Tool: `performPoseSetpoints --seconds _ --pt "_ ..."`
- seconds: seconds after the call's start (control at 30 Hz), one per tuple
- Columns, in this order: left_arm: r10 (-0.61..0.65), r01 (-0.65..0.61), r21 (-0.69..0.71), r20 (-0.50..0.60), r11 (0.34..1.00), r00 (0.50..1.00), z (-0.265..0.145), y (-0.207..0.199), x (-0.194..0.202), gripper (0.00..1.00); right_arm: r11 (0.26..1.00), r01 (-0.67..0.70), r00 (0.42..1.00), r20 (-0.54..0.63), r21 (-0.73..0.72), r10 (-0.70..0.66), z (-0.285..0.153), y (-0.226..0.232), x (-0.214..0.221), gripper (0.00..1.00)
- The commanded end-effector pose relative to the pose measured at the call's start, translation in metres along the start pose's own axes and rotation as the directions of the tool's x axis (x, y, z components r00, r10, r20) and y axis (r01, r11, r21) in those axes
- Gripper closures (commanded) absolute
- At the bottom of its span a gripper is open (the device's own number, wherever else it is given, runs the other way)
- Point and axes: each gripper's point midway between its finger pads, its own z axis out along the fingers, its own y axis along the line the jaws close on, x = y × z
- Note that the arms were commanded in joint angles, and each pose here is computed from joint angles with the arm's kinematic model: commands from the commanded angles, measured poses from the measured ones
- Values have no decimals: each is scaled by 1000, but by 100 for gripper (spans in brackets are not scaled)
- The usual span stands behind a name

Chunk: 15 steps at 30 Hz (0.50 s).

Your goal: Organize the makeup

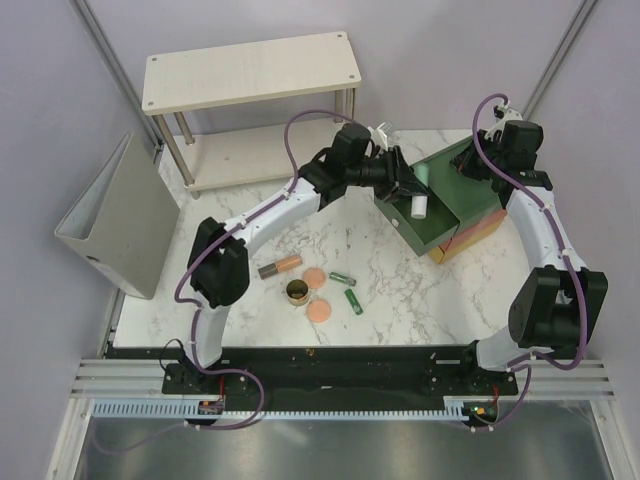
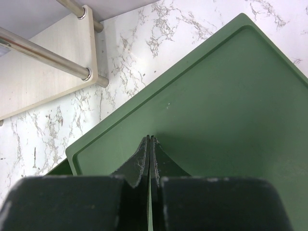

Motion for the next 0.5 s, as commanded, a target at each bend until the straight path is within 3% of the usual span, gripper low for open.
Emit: performPoseSetpoints --seconds 0.0,0.47 --pt "102 -102 14 19 995 995 8 -15 -7 70 987 -76 924 -361 143 124 -3 -35 113 100" --pt "142 -142 -8 4 990 990 6 -19 -4 44 987 -76 924 -363 139 123 -3 -34 114 100"
